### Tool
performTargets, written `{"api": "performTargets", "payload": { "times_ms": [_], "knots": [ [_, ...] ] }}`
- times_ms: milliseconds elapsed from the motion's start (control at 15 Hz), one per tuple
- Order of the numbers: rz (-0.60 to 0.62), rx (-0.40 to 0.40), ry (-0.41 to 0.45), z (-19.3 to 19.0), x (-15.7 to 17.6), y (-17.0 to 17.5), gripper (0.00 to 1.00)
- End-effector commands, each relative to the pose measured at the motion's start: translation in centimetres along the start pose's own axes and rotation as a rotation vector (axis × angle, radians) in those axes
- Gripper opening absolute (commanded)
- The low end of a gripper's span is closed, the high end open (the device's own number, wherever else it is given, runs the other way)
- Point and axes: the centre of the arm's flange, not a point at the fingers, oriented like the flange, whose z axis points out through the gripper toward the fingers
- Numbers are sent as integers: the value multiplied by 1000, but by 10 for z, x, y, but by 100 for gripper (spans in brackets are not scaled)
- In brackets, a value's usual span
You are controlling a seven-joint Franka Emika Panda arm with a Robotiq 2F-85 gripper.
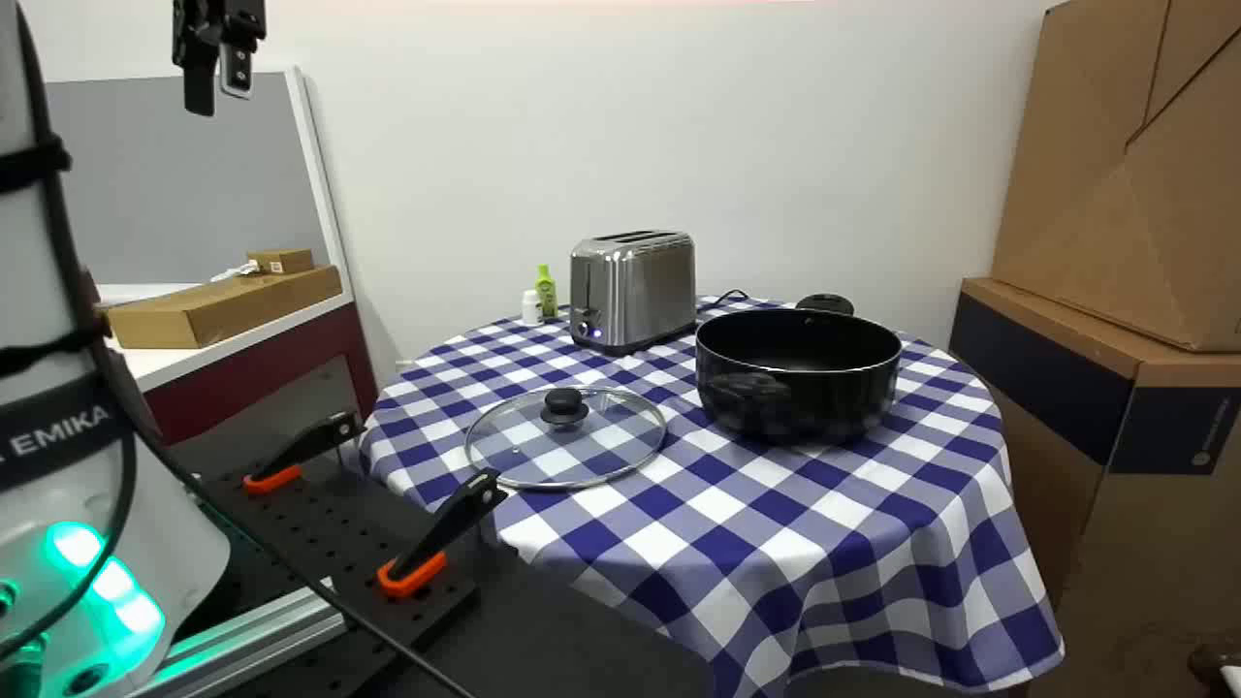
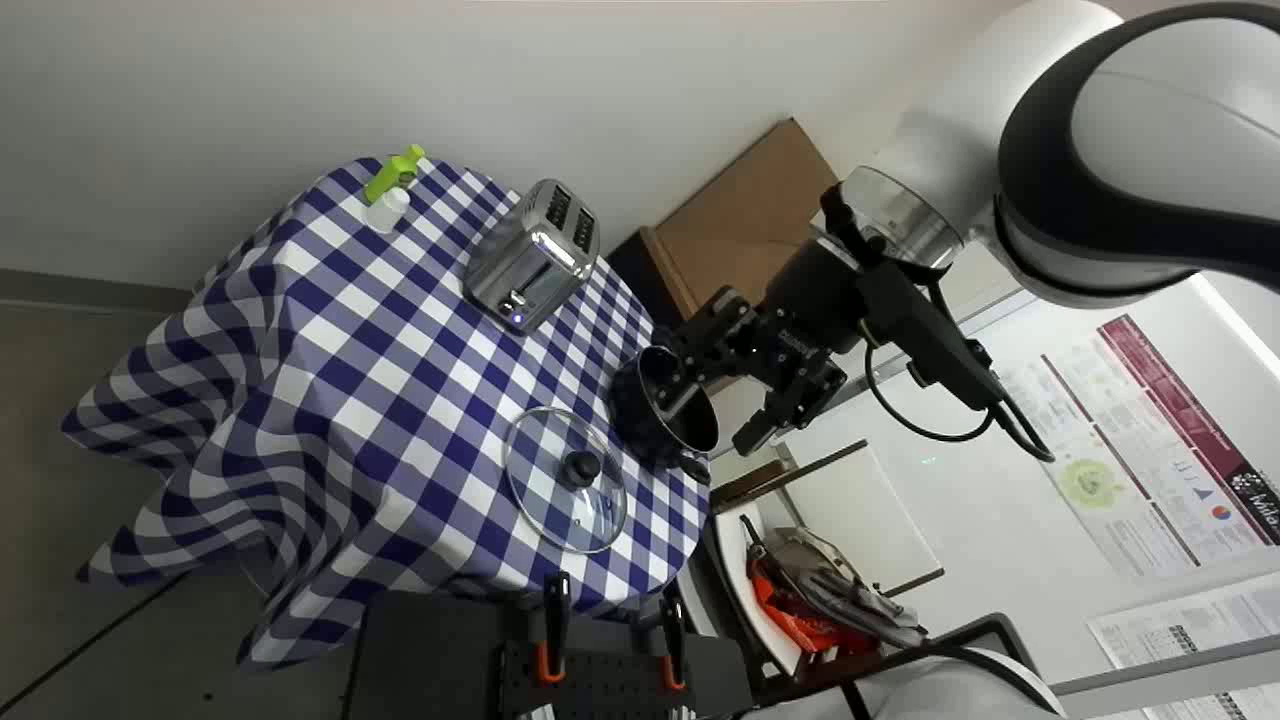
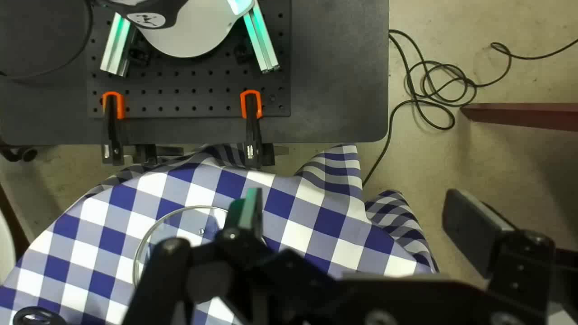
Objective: Press the button on the toaster
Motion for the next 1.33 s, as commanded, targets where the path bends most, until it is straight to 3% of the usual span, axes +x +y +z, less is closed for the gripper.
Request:
{"api": "performTargets", "payload": {
  "times_ms": [0,333,867,1267],
  "knots": [
    [0,0,0,0,0,0,100],
    [11,-47,-12,3,23,13,100],
    [115,-131,-52,28,80,75,100],
    [136,-213,62,69,138,114,100]
  ]
}}
